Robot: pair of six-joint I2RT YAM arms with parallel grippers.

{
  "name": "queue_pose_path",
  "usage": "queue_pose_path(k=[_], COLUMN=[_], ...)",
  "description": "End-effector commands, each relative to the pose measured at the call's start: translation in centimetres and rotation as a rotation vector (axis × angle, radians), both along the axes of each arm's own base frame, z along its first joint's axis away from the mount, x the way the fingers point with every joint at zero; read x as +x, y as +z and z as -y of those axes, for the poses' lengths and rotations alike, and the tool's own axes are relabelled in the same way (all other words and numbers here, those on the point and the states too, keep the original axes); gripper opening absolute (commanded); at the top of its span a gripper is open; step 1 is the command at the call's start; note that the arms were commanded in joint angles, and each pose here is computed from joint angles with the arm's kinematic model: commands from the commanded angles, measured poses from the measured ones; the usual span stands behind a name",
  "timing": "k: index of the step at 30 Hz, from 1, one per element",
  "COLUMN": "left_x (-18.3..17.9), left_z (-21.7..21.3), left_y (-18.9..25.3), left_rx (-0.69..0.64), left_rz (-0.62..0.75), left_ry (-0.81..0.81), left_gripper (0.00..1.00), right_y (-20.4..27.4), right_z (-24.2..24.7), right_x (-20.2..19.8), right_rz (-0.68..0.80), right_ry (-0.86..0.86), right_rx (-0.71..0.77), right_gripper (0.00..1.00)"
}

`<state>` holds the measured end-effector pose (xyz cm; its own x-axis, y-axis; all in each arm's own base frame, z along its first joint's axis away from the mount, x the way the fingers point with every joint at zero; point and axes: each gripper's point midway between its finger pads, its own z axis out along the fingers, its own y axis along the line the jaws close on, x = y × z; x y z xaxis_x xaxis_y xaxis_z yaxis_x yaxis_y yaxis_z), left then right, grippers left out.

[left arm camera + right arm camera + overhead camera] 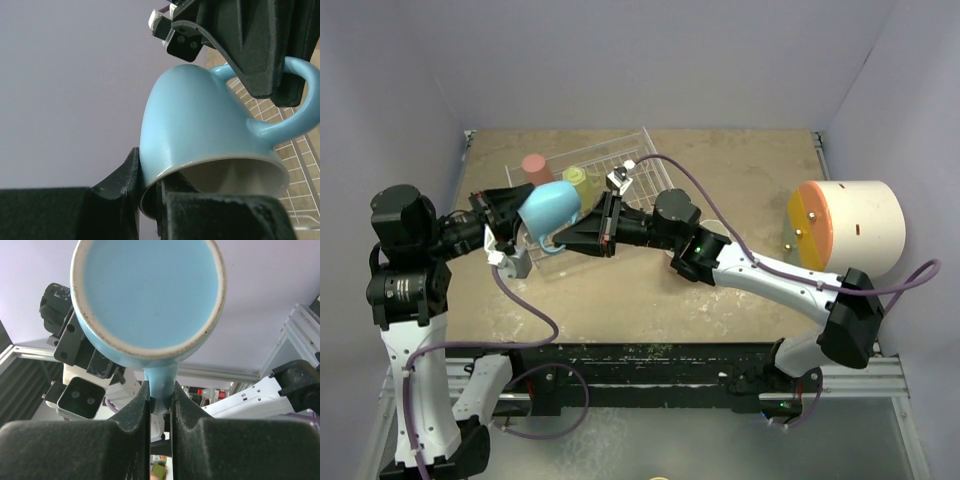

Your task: Unload the cups from the dish rack

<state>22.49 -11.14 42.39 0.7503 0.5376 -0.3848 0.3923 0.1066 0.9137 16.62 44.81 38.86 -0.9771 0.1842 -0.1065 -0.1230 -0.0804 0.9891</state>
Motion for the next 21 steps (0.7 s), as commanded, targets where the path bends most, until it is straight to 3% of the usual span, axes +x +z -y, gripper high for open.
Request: queue_pose_path(k=[1, 4, 5, 9, 14, 21], left_x=[-0.9, -0.9, -0.9, -0.4, -0.5, -0.4], left_z=[1.0, 1.1, 1.1, 1.1, 1.2, 6.6], left_y=[0.9, 0.4, 0.1, -1.2, -6.5, -13.4], left_rx=[-0.063, -0.079, -0.08, -0.152, -0.02, 0.292], left_rz=[0.0, -0.052, -0.074, -0.342, -0.609, -0.863], left_ry=[-0.065, -0.07, -0.073, -0.047, -0.011, 0.112], left_gripper=[0.0, 0.0, 0.0, 0.0, 0.0, 0.0], right_y=[4.5, 2.6, 1.8, -0.5, -2.3, -2.1], right_z=[2.2, 3.3, 4.2, 9.3, 17.0, 23.0], right_x=[-2.4, -2.0, -1.3, 1.8, 6.3, 9.2], right_rz=[0.15, 0.18, 0.188, 0.242, 0.328, 0.383], right_ry=[0.061, 0.008, -0.025, -0.17, -0.401, -0.612], right_rx=[0.12, 0.002, -0.047, -0.207, -0.487, -0.798], right_gripper=[0.01, 0.21, 0.34, 0.51, 0.6, 0.66])
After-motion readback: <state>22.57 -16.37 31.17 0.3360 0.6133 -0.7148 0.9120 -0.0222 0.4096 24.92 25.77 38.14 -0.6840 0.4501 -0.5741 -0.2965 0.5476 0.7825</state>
